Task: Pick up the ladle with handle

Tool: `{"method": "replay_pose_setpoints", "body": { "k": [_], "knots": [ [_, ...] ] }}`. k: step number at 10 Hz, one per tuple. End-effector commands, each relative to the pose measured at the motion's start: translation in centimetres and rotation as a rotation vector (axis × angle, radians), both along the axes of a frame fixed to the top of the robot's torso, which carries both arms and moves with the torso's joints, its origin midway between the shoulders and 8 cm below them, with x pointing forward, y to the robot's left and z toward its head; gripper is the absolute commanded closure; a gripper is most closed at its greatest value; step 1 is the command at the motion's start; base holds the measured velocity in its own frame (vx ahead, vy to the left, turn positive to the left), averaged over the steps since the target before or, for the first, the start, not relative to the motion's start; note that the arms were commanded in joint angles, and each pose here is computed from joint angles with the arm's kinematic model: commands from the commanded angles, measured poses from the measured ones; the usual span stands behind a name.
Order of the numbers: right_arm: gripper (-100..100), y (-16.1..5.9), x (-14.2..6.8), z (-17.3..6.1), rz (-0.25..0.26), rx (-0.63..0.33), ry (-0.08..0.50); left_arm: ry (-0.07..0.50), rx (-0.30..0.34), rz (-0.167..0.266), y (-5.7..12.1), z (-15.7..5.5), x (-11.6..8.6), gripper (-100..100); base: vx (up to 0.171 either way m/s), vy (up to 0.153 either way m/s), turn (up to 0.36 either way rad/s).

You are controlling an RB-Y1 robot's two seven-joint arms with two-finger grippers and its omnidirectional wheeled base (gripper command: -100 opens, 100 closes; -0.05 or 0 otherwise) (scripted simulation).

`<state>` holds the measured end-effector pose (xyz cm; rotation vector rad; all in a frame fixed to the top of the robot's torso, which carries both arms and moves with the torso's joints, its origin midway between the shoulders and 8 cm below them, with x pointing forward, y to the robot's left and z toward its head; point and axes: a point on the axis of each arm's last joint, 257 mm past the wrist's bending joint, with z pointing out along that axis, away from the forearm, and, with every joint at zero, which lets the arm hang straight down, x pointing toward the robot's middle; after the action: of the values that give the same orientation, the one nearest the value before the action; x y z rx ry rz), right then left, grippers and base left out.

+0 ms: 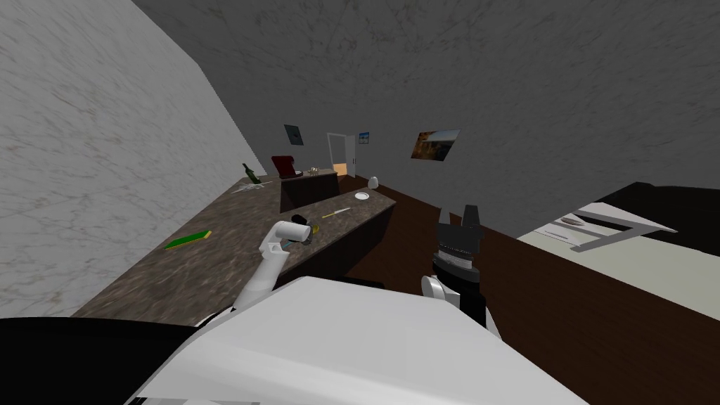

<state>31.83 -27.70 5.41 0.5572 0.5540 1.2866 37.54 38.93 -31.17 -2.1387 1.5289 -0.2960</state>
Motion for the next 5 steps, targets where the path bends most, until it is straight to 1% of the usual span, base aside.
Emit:
{"method": "replay_pose_setpoints", "body": {
  "k": [1, 2, 5],
  "knots": [
    [0, 0.0, 0.0, 0.0, 0.0, 0.0, 0.0, 0.0, 0.0, 0.0, 0.0, 0.0, 0.0, 0, 0.0, 0.0, 0.0],
    [0, 0.0, 0.0, 0.0, 0.0, 0.0, 0.0, -0.002, 0.0, -0.001, 0.2, -0.8, 0.4, -100, 0.0, 0.0, 0.0],
    [0, 0.0, 0.0, 0.0, 0.0, 0.0, 0.0, -0.003, 0.001, -0.002, 0.5, -1.9, 0.9, -100, 0.0, 0.0, 0.0]
  ]
}}
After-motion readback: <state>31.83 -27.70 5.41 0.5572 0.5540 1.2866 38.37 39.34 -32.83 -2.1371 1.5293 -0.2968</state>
